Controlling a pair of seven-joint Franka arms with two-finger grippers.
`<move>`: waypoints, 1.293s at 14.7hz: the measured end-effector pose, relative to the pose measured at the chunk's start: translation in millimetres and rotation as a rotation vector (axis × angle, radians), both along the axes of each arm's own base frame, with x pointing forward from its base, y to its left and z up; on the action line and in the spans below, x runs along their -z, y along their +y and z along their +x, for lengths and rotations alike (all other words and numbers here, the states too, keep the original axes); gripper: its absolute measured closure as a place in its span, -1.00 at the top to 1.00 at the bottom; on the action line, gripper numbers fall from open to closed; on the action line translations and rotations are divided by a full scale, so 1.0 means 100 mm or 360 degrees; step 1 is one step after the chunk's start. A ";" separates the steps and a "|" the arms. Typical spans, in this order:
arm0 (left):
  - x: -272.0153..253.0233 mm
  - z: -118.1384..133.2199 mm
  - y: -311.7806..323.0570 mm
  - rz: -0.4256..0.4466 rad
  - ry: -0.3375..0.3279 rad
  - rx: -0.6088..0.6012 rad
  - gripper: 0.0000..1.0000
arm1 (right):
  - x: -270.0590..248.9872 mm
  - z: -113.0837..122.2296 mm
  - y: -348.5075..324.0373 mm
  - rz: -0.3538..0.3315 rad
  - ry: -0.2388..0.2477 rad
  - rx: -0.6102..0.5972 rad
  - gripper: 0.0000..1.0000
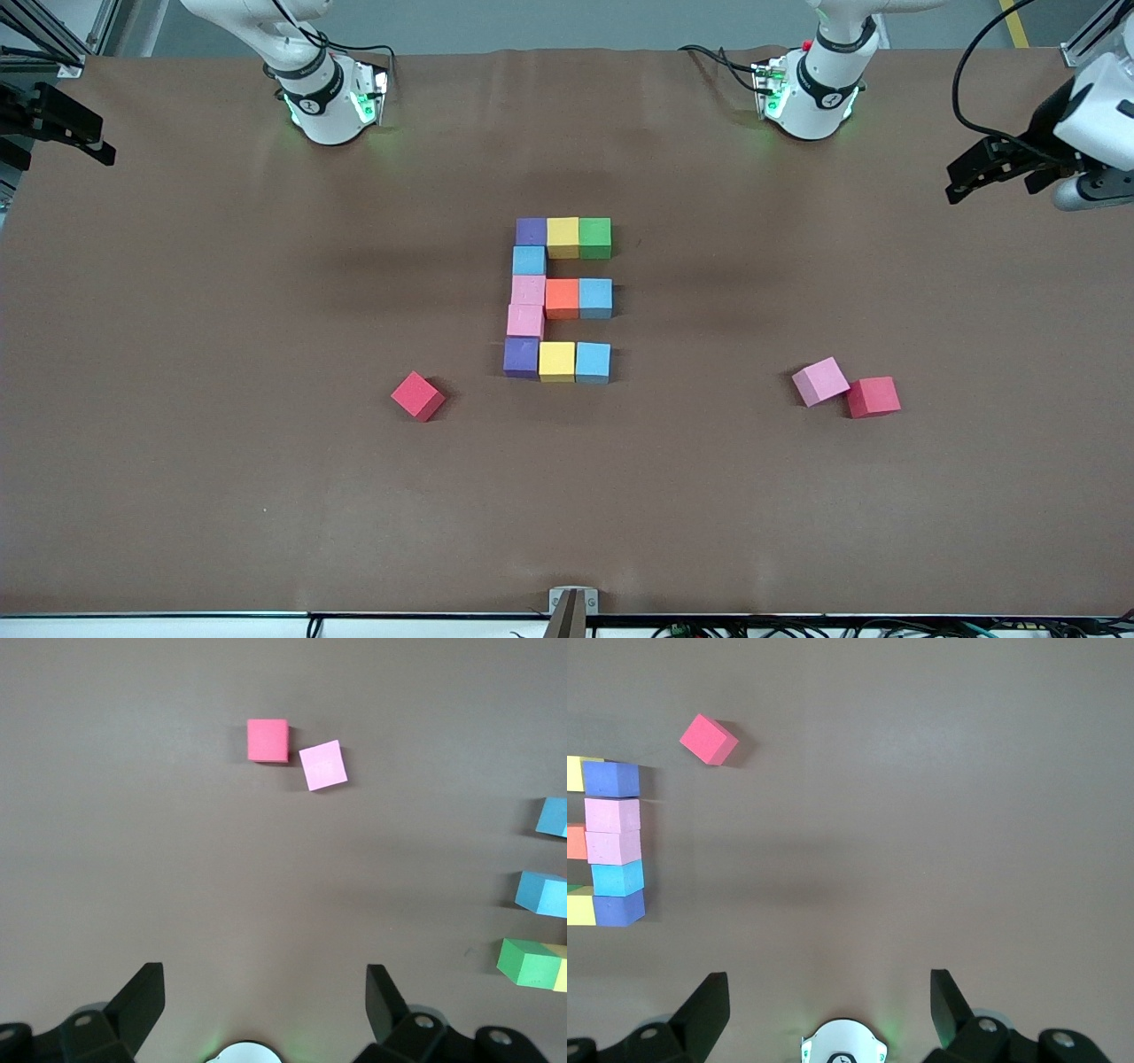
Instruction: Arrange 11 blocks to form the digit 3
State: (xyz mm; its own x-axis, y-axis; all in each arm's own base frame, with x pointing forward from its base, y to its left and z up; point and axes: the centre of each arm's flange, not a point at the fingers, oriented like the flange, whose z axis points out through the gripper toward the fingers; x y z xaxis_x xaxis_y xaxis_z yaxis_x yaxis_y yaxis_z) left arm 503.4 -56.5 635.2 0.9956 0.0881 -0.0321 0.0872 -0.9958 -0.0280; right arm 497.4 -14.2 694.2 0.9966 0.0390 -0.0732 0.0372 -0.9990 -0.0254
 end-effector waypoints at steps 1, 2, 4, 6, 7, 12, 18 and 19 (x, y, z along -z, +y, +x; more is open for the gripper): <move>-0.02 0.00 -0.02 0.0000 -0.0007 0.0006 1.00 | 0.00 0.00 0.00 0.0000 0.0000 0.0001 1.00; -0.04 0.00 -0.02 -0.0001 -0.0015 0.0005 1.00 | 0.00 0.00 -0.01 0.0000 -0.0001 0.0002 1.00; -0.07 0.00 0.00 -0.0002 -0.0023 0.0001 1.00 | 0.00 0.00 -0.01 0.0000 -0.0002 0.0003 1.00; -0.07 0.01 0.01 -0.0003 -0.0023 -0.0003 1.00 | 0.00 0.00 -0.01 0.0000 -0.0003 0.0003 1.00; -0.06 0.01 0.01 -0.0003 -0.0021 -0.0004 1.00 | 0.00 0.00 -0.01 0.0000 -0.0004 0.0004 1.00; -0.09 0.02 0.01 -0.0004 -0.0031 -0.0003 1.00 | -0.01 0.01 -0.01 0.0000 -0.0019 0.0004 1.00; -0.17 0.01 0.01 -0.0006 -0.0045 -0.0003 1.00 | -0.01 0.01 -0.01 0.0000 -0.0020 0.0004 1.00; -0.17 0.01 0.01 -0.0006 -0.0043 -0.0003 1.00 | -0.01 0.01 -0.01 0.0000 -0.0020 0.0004 1.00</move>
State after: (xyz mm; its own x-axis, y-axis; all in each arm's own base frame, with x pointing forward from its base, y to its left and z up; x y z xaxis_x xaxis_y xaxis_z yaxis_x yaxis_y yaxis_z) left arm 504.6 -55.4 651.8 0.9959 0.0901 -0.0052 0.0900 -0.9957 -0.0221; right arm 498.8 -15.4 695.2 0.9975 0.0365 -0.0604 0.0350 -0.9991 -0.0248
